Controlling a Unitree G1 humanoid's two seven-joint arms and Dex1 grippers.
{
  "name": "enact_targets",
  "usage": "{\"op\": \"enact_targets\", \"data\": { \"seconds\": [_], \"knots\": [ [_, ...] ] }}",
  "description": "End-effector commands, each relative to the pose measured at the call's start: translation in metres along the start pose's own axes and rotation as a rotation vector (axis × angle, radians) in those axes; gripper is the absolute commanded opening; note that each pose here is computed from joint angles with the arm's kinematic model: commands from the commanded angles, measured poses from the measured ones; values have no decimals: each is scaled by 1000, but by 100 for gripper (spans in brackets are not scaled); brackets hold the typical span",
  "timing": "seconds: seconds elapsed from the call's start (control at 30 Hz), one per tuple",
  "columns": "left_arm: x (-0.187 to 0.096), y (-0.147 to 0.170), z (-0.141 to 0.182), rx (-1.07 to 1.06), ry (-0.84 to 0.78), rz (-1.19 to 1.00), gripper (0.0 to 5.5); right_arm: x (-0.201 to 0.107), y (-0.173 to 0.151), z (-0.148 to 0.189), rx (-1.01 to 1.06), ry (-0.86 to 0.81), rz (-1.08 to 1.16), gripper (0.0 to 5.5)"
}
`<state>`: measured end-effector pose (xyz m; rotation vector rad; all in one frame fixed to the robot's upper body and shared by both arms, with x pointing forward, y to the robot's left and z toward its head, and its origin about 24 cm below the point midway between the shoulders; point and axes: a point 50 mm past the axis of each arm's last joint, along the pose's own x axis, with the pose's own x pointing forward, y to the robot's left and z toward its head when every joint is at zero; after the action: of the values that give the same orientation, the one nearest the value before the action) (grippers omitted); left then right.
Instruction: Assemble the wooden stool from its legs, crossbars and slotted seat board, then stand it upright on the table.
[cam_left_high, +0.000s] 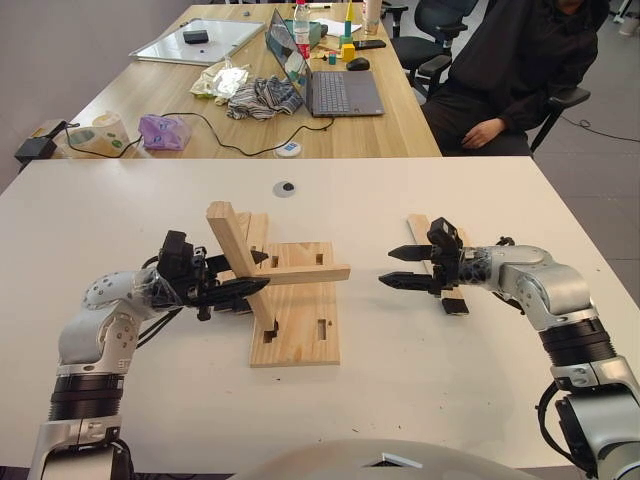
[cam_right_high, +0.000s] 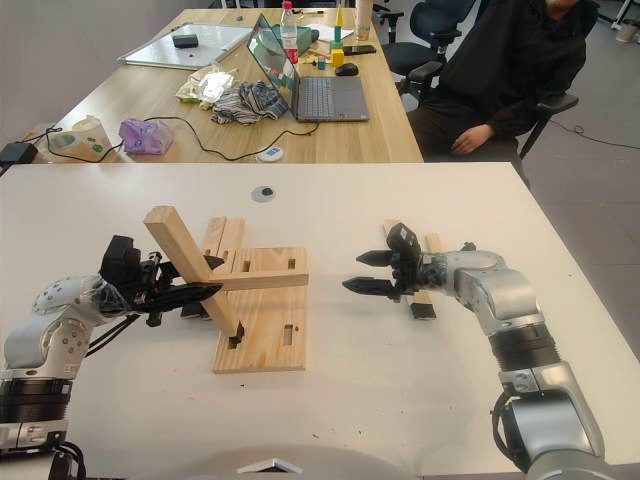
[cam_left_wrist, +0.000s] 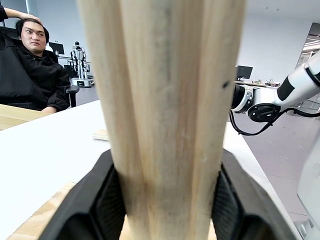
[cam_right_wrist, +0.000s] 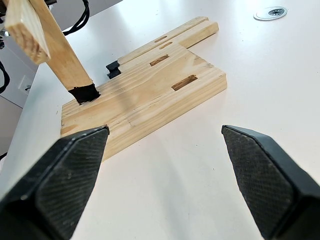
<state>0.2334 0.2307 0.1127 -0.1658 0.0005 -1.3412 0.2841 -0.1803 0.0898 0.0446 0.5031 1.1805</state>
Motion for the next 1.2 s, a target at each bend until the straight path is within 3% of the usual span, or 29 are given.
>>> {"op": "enact_targets", "data": {
  "seconds": [0.03, 0.5, 0.9, 1.2],
  "knots": [
    [-4, 0, -7, 6, 33, 19, 203, -7, -5, 11, -39, 13, -22, 417],
    [-14, -3, -5, -19, 90, -22, 203, -6, -7, 14, -29, 4, -14, 417],
    [4, 4, -20, 160, 205, -48, 203, -5, -5, 12, -36, 21, 5, 417],
    [-27, -24, -60, 44, 292, -4, 203, -10, -7, 15, -39, 20, 0, 417]
  ]
}}
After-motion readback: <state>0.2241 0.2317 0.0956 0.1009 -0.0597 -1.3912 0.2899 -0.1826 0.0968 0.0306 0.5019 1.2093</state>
